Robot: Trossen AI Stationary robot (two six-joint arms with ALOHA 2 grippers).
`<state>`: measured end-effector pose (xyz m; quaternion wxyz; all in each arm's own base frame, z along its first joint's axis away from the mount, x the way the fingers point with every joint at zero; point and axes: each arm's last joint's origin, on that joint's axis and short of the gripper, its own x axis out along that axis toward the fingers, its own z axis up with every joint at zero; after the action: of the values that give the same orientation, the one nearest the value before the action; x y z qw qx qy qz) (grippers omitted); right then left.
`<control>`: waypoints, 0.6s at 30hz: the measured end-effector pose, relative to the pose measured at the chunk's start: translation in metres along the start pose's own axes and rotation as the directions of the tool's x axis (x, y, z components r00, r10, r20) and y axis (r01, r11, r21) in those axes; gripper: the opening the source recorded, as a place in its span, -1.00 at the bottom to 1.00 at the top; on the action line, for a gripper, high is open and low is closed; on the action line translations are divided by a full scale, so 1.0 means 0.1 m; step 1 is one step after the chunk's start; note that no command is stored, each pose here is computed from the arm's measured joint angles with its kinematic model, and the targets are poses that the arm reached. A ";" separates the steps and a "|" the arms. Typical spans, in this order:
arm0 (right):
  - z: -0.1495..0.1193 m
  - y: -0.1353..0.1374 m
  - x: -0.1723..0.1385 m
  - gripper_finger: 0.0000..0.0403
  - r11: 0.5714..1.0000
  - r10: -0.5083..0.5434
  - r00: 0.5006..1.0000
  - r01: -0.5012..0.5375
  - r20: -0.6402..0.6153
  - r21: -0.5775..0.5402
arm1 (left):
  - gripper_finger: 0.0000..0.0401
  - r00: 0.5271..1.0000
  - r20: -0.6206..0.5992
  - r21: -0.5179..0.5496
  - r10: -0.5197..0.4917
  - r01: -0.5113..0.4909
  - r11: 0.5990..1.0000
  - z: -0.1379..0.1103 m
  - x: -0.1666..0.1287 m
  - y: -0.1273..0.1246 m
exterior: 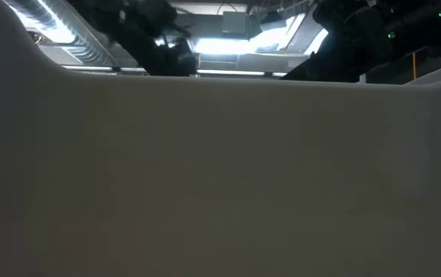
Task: Sort rubber bands into baskets
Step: Put the black rubber band in the orange bin
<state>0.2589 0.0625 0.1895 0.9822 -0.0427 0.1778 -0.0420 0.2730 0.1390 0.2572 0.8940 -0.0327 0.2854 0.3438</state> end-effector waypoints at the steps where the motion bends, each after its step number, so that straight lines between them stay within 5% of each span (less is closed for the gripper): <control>1: 0.00 0.00 0.00 -0.10 1.000 0.000 1.000 0.000 0.000 0.001 | -0.15 1.000 -0.014 0.003 -0.009 0.009 1.000 0.00 -0.08 -0.01; 11: 0.00 0.00 0.00 -0.10 1.000 0.001 1.000 -0.001 0.000 0.024 | -0.14 0.975 -0.195 -0.007 -0.105 0.106 0.994 -0.17 -0.76 -0.19; 18: 0.00 0.01 0.00 -0.10 0.999 0.028 1.000 -0.028 0.000 0.025 | -0.14 0.910 -0.388 -0.033 -0.147 0.146 0.989 -0.43 -1.00 -0.41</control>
<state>0.2589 0.0633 0.1894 0.9831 -0.0280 0.1781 -0.0306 0.2177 0.0370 0.2688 0.8425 -0.1232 0.4536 0.2630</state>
